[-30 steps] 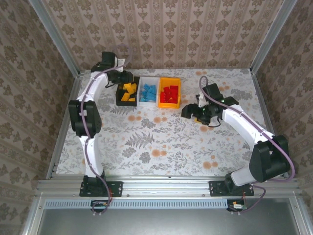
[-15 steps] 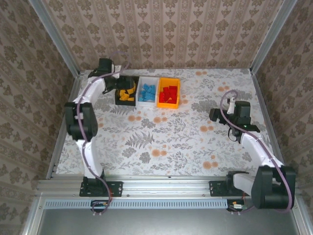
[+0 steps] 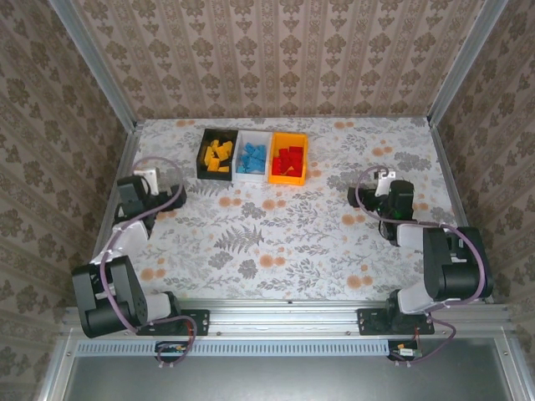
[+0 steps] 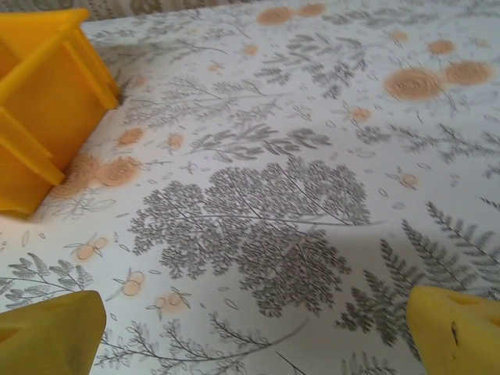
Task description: Sort the legos into containers by color
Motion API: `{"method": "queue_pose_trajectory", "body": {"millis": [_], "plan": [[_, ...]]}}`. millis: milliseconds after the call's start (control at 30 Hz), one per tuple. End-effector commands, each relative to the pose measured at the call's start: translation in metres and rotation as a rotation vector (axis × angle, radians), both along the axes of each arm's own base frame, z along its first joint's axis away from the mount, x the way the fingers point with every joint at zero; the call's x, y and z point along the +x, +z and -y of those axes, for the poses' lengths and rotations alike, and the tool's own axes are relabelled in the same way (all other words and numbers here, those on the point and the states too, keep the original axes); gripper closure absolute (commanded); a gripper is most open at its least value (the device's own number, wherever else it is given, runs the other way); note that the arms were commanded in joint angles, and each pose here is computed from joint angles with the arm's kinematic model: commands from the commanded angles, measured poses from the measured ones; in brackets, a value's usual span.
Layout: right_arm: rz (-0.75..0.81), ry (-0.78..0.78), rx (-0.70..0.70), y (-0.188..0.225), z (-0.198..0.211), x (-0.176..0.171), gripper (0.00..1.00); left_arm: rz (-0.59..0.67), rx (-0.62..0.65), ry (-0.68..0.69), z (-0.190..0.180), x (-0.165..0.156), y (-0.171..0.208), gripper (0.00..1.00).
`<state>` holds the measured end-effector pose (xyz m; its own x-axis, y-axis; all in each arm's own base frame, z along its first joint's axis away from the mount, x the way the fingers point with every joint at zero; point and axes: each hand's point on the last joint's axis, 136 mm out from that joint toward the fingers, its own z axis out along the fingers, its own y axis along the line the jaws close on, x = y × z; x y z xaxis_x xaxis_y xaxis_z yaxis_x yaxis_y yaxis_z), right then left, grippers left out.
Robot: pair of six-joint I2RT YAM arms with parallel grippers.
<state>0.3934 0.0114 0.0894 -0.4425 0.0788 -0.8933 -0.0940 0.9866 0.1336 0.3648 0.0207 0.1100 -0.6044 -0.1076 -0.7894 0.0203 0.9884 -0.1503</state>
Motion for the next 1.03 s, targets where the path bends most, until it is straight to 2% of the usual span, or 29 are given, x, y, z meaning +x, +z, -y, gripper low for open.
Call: {"method": "queue_pose_trajectory", "body": {"millis": [0,167,233,333,467,600,1000], "plan": [[0.101,-0.025,-0.062,0.011,0.002,0.006,0.0,0.203,0.069,-0.064,0.002,0.023,0.024,0.0],[0.096,-0.125,-0.098,0.008,0.014,0.007,0.0,0.258,0.009,-0.072,0.01,0.039,0.001,0.0],[0.099,-0.132,-0.105,0.008,0.014,0.006,0.0,0.212,0.049,-0.118,0.024,0.045,-0.006,0.0],[0.098,-0.133,-0.106,0.008,0.014,0.007,0.0,0.242,0.149,-0.165,0.043,0.042,-0.007,0.0],[0.098,-0.133,-0.106,0.008,0.014,0.007,0.0,0.371,0.184,-0.168,0.047,0.03,-0.01,0.0],[0.099,-0.132,-0.107,0.008,0.014,0.007,0.0,0.289,0.186,-0.057,0.027,0.035,-0.017,0.0],[0.098,-0.132,-0.113,0.008,0.013,0.007,0.0,0.3,0.202,-0.046,0.027,0.035,-0.015,0.0]]}}
